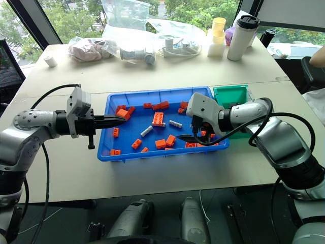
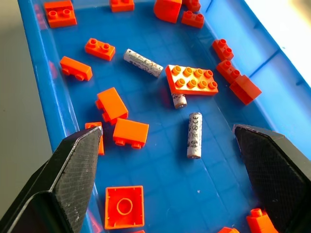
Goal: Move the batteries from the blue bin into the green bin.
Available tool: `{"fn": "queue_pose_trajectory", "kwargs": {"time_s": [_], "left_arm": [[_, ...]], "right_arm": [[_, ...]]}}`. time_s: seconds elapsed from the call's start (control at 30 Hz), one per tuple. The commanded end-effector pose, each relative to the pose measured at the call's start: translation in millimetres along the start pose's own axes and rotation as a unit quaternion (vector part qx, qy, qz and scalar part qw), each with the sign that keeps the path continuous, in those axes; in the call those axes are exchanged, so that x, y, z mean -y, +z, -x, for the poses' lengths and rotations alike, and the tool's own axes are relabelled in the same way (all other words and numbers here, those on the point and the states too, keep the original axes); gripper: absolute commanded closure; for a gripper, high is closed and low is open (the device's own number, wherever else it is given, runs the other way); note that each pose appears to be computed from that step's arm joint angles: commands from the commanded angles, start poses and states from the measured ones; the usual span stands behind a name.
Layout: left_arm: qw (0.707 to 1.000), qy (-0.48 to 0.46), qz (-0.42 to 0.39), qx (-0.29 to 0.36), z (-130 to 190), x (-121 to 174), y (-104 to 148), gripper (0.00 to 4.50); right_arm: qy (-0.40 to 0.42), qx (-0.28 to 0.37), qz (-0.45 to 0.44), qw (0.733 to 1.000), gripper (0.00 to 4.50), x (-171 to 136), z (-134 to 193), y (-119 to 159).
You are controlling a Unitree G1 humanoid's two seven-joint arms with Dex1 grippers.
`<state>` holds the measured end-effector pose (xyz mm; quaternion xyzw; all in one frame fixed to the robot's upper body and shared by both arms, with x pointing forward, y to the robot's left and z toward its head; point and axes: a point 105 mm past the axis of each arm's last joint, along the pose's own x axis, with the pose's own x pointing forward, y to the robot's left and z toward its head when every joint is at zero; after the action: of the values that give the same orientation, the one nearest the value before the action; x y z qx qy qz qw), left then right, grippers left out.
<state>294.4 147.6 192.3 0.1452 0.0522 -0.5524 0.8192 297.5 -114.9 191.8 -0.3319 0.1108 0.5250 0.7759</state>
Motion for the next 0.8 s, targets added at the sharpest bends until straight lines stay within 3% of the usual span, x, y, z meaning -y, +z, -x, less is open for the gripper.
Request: {"fn": "queue_pose_trajectory", "kwargs": {"time_s": [0.03,0.17,0.3,0.53,0.8], "left_arm": [[1.0,0.018,-0.022,0.009,3.9,-7.3,8.2,4.5],[0.999,0.019,-0.022,0.015,3.3,-7.7,9.9,4.5],[0.999,0.032,-0.026,0.012,7.0,-10.2,8.3,4.5],[0.998,0.048,-0.027,0.013,13.5,-7.8,8.7,4.5],[0.997,0.066,-0.024,0.016,15.3,-0.9,7.8,4.5]], "right_arm": [[0.019,0.01,0.056,0.998,0.04,2.3,-9.6,13.6],[0.051,0.008,0.093,0.994,0.04,4.7,-27.3,20.1],[0.104,-0.008,0.176,0.979,0.04,11.6,-66.2,29.1],[0.187,-0.01,0.2,0.962,0.04,7.6,-109.0,38.6],[0.223,-0.041,0.209,0.951,0.04,10.2,-140.6,31.4]]}}
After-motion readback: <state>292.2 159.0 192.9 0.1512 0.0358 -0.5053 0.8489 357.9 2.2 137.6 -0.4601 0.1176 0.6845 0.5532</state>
